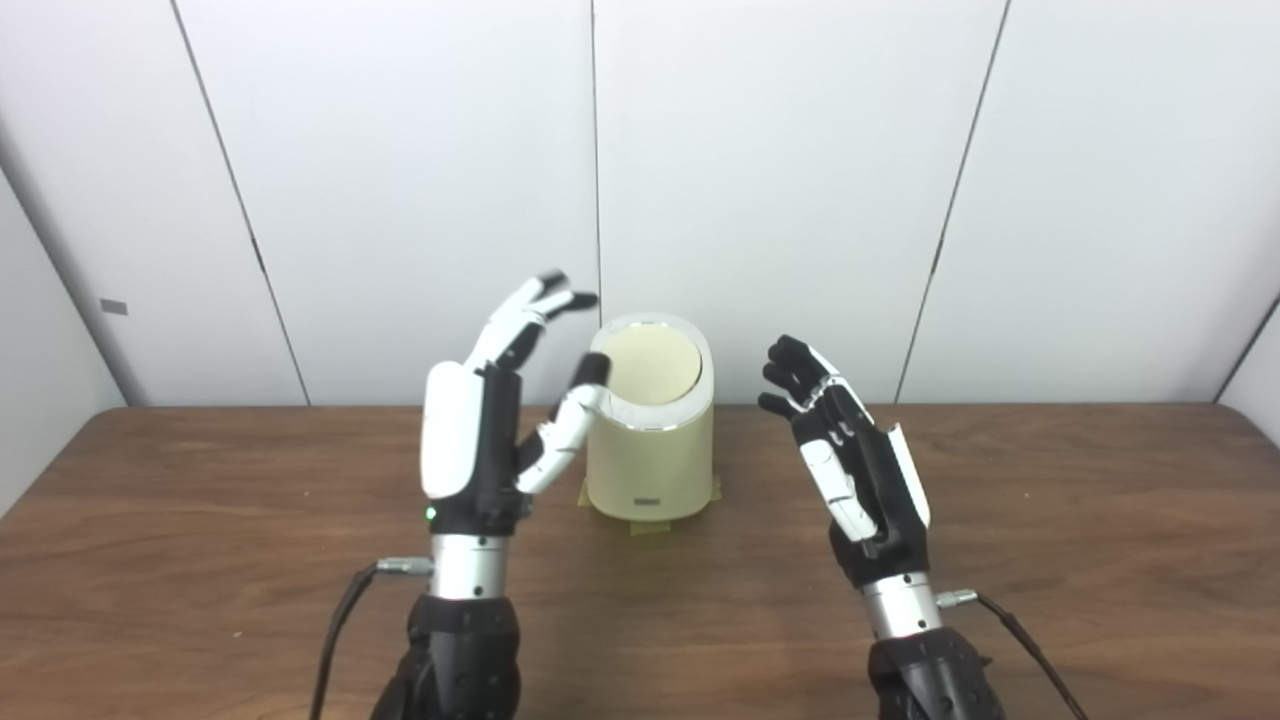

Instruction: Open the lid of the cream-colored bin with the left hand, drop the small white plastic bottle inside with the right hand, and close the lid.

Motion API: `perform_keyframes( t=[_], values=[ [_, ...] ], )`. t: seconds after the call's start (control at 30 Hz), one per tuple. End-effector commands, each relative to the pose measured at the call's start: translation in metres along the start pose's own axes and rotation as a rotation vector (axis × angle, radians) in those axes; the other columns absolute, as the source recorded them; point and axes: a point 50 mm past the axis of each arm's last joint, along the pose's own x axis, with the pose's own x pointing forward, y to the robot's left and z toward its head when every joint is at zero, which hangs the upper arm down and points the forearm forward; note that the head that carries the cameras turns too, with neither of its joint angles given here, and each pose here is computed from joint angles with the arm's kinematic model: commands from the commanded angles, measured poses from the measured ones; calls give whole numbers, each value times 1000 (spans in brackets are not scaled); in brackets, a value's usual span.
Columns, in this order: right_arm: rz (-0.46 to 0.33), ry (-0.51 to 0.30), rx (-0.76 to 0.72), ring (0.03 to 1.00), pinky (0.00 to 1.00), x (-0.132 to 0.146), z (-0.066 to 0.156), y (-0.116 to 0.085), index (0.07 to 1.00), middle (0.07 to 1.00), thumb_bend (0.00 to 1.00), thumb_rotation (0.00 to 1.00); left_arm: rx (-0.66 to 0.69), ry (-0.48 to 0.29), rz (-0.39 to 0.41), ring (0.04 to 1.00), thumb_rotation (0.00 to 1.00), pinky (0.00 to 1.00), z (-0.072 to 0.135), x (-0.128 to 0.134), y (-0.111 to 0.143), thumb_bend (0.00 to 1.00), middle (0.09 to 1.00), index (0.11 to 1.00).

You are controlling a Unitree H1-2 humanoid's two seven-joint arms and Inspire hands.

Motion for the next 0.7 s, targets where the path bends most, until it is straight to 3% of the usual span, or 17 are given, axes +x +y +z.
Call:
perform_keyframes(
  t=[0.0,0.17,0.33,0.4,0.5,0.67],
  values=[
    [6,-67,8,863,792,16,12,1,848,875,309,698,-92,-78,55,964,990,951,17,11,10,439,983,952],
    [5,-72,15,864,796,15,14,0,848,874,323,712,-261,-79,99,918,999,903,11,-2,25,317,908,884],
    [-19,-110,22,824,757,14,16,-3,798,829,262,712,-380,-4,136,779,778,726,2,-23,36,236,786,769],
    [-34,-118,5,807,737,13,16,-5,788,817,265,696,-411,35,146,766,670,707,-1,-32,38,243,777,759],
    [-54,-116,-12,784,706,12,17,-8,768,799,296,591,-433,80,162,767,523,699,-6,-41,41,241,778,754],
    [-60,-110,0,783,705,9,19,-12,768,798,314,512,-445,108,184,759,436,684,-8,-48,43,242,770,746]
  ],
)
